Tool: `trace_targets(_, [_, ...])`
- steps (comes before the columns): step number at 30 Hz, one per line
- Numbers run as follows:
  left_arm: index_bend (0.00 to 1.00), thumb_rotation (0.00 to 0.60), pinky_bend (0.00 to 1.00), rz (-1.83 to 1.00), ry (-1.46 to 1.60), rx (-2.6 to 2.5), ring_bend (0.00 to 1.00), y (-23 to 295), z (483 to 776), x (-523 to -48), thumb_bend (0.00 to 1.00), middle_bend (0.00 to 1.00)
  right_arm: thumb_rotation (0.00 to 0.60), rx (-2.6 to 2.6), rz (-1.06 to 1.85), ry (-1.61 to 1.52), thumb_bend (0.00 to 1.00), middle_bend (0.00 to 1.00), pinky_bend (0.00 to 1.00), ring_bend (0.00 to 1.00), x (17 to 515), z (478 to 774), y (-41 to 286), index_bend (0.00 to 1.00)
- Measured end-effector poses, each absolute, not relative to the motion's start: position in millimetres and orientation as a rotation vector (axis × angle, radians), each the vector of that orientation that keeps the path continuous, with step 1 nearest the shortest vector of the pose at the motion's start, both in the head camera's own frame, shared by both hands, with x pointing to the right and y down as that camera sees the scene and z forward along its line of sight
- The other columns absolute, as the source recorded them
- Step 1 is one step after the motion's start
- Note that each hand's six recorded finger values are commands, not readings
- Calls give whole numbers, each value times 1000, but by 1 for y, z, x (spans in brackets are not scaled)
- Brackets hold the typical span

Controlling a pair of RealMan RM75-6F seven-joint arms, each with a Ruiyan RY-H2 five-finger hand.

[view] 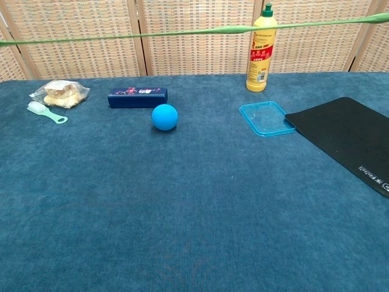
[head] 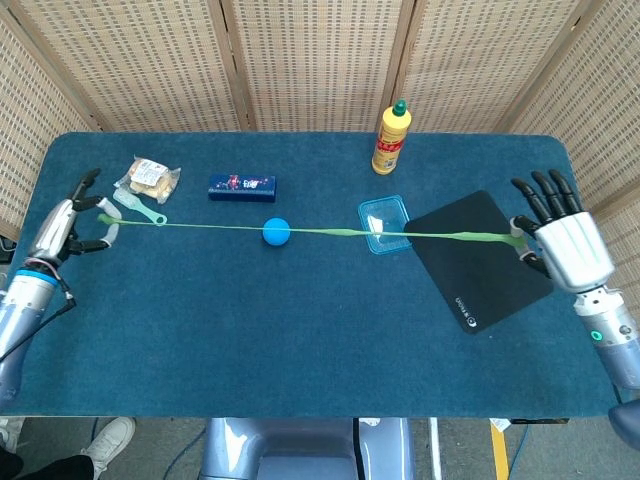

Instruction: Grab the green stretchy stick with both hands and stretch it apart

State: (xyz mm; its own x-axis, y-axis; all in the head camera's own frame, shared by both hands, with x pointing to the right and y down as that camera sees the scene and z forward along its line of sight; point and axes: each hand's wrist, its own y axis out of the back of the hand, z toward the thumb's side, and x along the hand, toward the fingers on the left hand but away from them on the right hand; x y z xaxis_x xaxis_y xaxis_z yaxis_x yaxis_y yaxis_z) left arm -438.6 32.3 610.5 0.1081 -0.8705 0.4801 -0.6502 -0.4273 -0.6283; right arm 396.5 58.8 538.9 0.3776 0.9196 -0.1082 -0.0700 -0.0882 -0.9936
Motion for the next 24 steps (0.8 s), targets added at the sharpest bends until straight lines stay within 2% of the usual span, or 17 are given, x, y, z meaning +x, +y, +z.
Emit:
trace_targets(15, [795, 600, 0, -1184, 1544, -2019, 0, 19, 545, -477, 554, 0, 600, -1343, 1138, -871, 578, 187, 0, 0, 491, 521, 96, 857])
trace_targets(24, [797, 600, 0, -1196, 1571, -1989, 0, 18, 527, -492, 555, 0, 600, -1318, 1209, -877, 578, 187, 0, 0, 527, 520, 115, 856])
